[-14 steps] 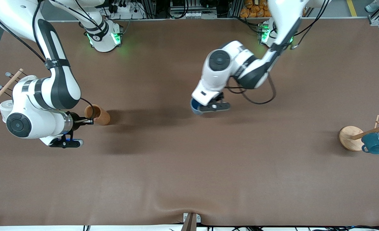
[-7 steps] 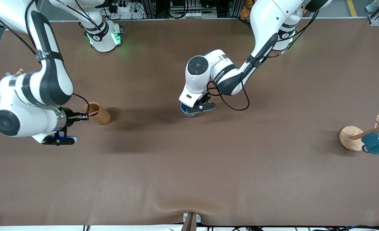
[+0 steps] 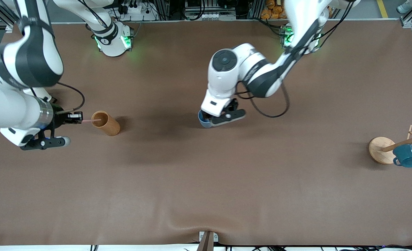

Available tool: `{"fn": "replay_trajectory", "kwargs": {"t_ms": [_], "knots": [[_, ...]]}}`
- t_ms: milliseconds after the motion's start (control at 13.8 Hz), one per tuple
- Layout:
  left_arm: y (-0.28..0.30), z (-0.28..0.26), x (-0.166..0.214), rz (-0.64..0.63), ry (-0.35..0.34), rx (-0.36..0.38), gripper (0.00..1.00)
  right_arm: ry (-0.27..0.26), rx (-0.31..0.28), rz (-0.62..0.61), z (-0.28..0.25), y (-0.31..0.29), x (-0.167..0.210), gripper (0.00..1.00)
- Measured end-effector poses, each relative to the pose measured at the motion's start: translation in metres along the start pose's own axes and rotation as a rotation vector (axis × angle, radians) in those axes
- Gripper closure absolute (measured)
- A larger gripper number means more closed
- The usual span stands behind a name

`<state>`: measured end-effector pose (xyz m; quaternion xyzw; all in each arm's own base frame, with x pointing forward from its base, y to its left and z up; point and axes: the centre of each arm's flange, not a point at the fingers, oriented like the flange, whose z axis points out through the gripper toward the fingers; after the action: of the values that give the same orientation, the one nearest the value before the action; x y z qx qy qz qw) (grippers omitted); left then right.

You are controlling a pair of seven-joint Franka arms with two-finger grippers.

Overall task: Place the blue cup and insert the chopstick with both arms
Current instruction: 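Carry the blue cup to the table middle with the left gripper, then release the blue cup with the left gripper while the right gripper brings the chopstick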

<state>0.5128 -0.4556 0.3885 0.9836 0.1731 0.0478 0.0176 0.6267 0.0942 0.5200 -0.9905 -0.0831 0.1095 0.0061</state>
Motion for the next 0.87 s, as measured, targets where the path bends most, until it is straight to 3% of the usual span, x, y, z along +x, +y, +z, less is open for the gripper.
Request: {"fn": "replay_trajectory", "kwargs": {"t_ms": [72,289,578,867], "knots": [[-0.012,-0.025,0.02,-0.029,0.022,0.004,0.0,0.027,-0.003,-0.044,-0.012,-0.015,-0.002,0.89],[-0.055,-0.084,0.073,-0.056,0.056,0.05,0.0,0.109,-0.014,-0.166,-0.026,-0.085,-0.001,0.89],[-0.107,-0.122,0.123,-0.023,0.005,0.102,0.0,0.204,0.026,-0.292,-0.025,-0.198,-0.009,0.89],[-0.176,-0.159,0.171,0.122,-0.045,0.081,0.0,0.289,0.069,-0.279,-0.025,-0.283,-0.028,0.89]]}}
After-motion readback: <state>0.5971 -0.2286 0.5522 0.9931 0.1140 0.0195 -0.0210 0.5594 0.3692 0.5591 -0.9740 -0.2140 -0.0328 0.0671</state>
